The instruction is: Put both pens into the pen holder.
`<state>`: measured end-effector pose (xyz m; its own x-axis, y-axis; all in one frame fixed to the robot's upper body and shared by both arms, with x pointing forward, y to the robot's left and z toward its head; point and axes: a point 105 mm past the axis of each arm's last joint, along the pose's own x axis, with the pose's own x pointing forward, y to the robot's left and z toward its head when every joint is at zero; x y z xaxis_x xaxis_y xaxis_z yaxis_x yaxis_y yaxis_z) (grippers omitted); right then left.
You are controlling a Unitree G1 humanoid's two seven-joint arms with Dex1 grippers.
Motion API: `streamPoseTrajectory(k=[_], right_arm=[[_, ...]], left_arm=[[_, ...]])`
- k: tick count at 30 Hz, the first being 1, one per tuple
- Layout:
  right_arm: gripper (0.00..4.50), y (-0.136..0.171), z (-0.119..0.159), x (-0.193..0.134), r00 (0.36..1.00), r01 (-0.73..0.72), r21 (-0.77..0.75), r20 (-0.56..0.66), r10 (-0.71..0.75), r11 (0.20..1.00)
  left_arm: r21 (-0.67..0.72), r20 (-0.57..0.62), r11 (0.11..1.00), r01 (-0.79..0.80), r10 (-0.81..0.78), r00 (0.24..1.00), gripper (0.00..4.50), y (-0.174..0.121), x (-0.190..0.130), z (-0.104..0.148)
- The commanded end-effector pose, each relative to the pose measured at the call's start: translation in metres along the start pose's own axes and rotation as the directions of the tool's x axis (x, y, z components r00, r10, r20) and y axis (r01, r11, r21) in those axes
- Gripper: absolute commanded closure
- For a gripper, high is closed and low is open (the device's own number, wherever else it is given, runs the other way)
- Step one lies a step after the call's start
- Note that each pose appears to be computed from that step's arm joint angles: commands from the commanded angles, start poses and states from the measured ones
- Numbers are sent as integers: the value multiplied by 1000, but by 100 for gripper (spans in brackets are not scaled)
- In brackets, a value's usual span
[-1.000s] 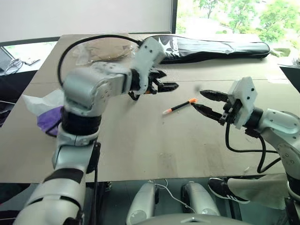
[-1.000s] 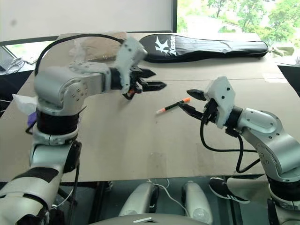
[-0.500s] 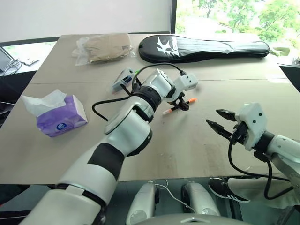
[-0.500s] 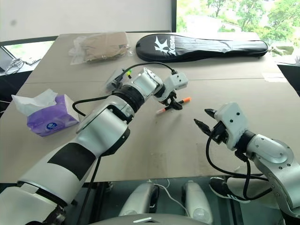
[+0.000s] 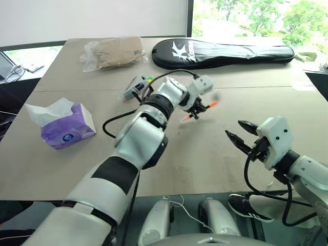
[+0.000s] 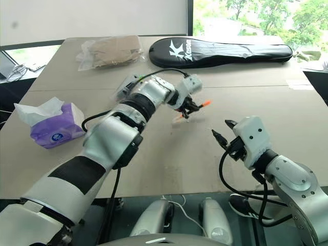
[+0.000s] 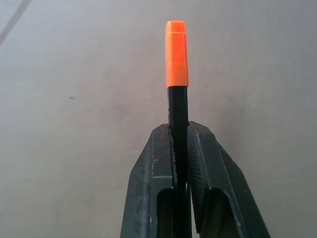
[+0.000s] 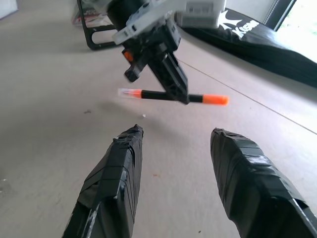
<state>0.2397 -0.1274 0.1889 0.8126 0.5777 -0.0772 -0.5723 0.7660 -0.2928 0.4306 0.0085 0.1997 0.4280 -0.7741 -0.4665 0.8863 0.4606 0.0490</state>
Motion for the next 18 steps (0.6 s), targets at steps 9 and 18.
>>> streamPoseTrajectory(k=[9,18], right_arm=[[217,1,47,21,961,-160,-1,227,156,987],[217,-1,50,27,942,-248,-30,225,249,968]], left_arm=[[376,717,678,-631,219,662,446,0,-131,69],[507,740,348,-788,292,605,446,29,-129,11]])
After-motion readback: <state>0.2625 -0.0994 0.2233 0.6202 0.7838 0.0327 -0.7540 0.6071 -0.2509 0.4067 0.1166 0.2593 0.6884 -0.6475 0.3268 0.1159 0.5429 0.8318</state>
